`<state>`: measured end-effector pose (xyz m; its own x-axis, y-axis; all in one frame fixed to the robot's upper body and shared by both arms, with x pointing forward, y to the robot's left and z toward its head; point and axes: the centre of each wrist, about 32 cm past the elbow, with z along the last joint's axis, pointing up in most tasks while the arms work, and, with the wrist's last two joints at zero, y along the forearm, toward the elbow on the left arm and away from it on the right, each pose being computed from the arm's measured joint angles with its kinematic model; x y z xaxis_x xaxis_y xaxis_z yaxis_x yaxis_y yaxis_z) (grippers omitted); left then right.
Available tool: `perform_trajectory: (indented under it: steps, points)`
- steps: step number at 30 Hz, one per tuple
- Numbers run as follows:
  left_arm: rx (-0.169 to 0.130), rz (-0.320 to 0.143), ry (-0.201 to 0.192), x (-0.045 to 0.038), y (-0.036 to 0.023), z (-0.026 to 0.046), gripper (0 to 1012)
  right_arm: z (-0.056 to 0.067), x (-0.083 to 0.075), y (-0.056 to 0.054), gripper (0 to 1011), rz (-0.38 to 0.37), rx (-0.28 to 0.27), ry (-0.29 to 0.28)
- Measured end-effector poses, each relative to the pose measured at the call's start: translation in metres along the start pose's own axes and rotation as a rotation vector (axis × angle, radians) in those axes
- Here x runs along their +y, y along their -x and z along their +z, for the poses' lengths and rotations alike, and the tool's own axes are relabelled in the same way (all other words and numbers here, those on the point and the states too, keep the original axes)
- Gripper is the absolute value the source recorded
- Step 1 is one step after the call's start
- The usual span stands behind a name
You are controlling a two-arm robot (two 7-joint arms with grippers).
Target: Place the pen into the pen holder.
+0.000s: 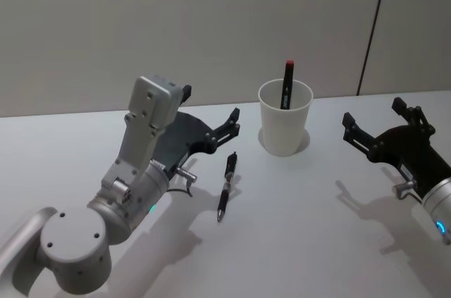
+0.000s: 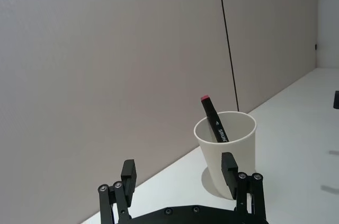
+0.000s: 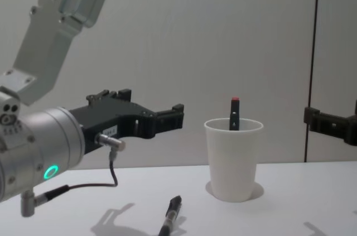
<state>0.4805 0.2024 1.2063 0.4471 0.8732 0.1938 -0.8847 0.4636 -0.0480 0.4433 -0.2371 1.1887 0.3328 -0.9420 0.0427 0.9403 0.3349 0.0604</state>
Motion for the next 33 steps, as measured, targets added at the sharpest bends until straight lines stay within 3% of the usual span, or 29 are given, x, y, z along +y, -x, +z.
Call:
perform_trajectory:
  steps: [9, 18, 33]
  points:
    - [0.037, -0.022, -0.045, 0.0154, 0.0023, 0.0039, 1001, 0.000, 0.000, 0.000, 1002, 0.000, -0.001, 0.000]
    - [0.081, -0.054, -0.123, 0.0294, 0.0067, 0.0089, 1001, 0.000, 0.000, 0.000, 1002, 0.000, -0.001, 0.000]
    - [0.139, -0.100, -0.260, 0.0376, 0.0174, 0.0116, 1001, 0.000, 0.000, 0.000, 1002, 0.000, -0.001, 0.000]
